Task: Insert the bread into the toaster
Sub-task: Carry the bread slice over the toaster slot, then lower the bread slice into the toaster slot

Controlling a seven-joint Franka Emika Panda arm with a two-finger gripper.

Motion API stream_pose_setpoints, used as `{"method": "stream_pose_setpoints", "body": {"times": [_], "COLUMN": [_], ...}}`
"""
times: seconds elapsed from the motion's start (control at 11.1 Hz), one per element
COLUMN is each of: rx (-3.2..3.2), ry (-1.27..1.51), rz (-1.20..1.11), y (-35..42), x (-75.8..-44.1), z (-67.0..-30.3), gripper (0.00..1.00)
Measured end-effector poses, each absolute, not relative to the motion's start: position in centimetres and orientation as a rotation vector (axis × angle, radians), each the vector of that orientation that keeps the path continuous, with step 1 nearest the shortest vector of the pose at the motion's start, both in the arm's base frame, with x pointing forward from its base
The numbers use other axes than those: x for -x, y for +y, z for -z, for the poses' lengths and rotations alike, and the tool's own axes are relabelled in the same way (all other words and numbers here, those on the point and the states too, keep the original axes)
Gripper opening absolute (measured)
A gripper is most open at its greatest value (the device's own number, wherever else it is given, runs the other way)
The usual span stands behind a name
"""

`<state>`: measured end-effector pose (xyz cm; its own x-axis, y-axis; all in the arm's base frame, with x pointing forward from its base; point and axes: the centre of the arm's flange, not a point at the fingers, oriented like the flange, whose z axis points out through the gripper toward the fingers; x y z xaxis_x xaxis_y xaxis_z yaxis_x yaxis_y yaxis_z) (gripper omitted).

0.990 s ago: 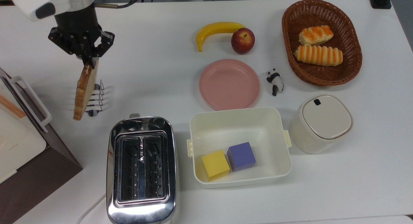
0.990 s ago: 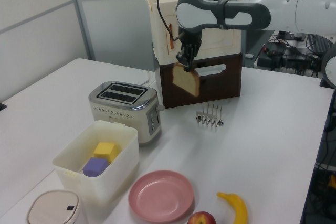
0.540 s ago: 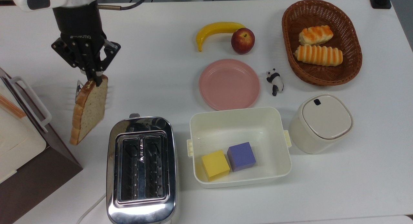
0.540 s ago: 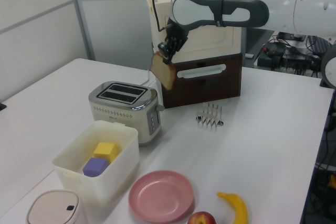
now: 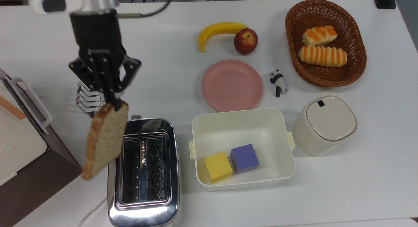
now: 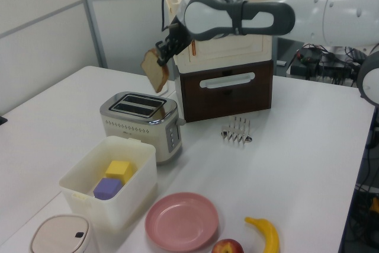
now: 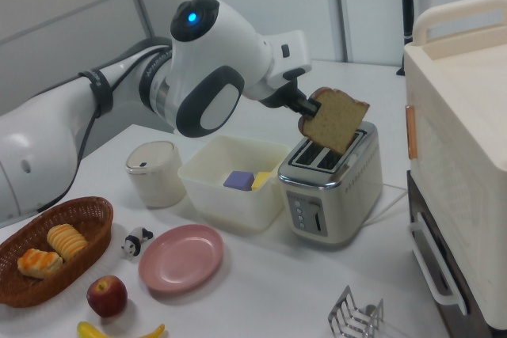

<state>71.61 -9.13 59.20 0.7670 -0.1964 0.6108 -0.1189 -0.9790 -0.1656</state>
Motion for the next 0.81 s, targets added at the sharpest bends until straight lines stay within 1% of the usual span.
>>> {"method": "stream_pose_setpoints", "body": {"times": [0.27,0.63,0.81], "rx": [2.836,2.843,2.855], "ry": [0.227,0.221,0.212], "rz": [0.991,0.978,0.952], "y": [-7.4,-7.4,-7.4], "x": [-73.0,-73.2,-73.1], "z": [-56.5,-55.8,-54.8], "gripper": [0.08,0.08,0.08]}}
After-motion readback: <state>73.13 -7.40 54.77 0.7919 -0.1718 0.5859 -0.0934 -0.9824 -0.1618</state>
